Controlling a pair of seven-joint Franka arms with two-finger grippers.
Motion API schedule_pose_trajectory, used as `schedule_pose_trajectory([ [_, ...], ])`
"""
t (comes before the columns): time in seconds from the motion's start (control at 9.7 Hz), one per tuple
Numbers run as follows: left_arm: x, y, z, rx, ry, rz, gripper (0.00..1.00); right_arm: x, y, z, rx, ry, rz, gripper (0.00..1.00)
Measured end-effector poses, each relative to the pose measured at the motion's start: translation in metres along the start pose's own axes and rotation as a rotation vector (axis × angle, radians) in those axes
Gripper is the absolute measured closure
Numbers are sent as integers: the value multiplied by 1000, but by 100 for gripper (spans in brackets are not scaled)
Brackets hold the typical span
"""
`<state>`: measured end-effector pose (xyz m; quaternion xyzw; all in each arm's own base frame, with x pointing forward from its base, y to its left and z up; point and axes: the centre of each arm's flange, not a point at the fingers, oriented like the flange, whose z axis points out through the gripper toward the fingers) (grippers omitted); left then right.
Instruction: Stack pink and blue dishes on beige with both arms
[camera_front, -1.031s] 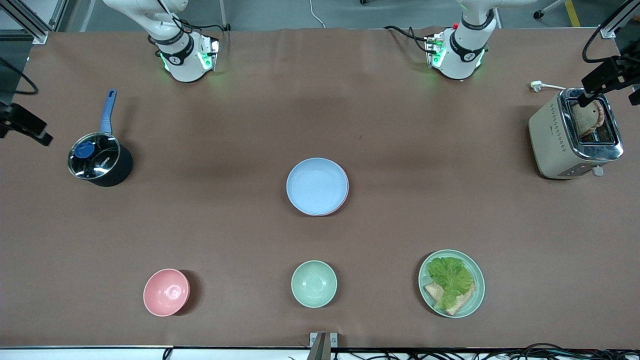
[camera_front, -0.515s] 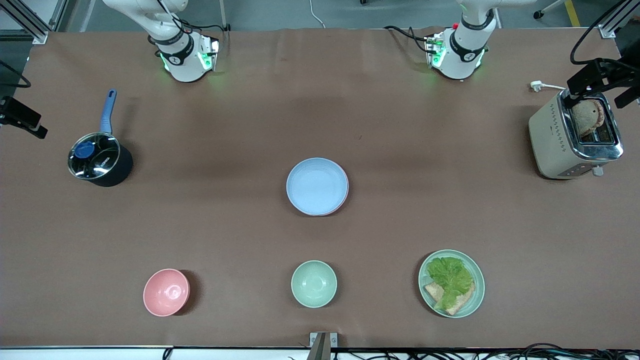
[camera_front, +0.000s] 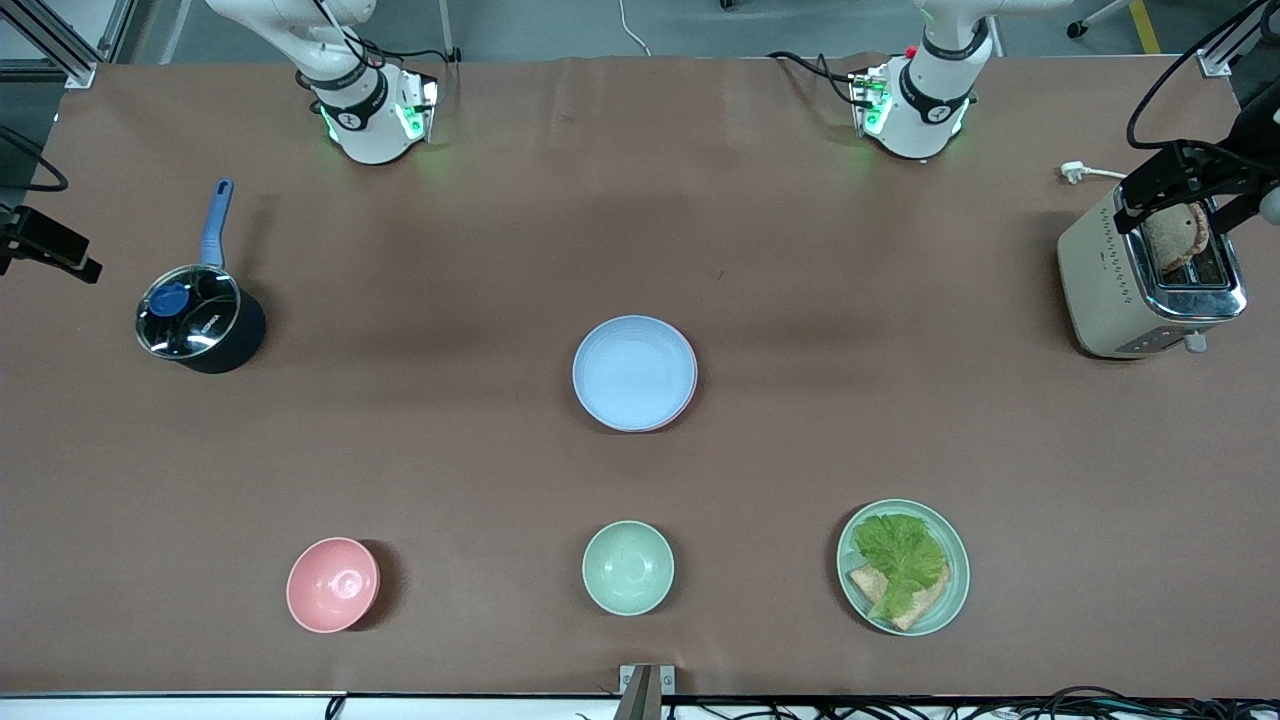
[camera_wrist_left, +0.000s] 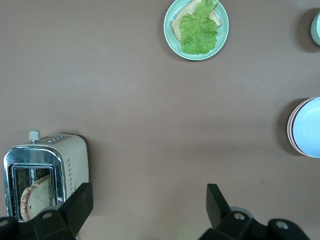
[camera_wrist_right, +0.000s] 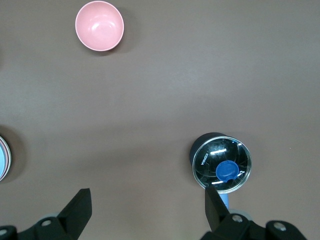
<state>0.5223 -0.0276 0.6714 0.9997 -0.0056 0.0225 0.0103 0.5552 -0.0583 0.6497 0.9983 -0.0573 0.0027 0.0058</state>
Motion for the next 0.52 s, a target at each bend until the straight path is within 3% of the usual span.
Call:
schedule_pose_trajectory([
  [0.52,-2,-1,-5,0,17,-1,0,0,-1,0,0,0,-2,0],
])
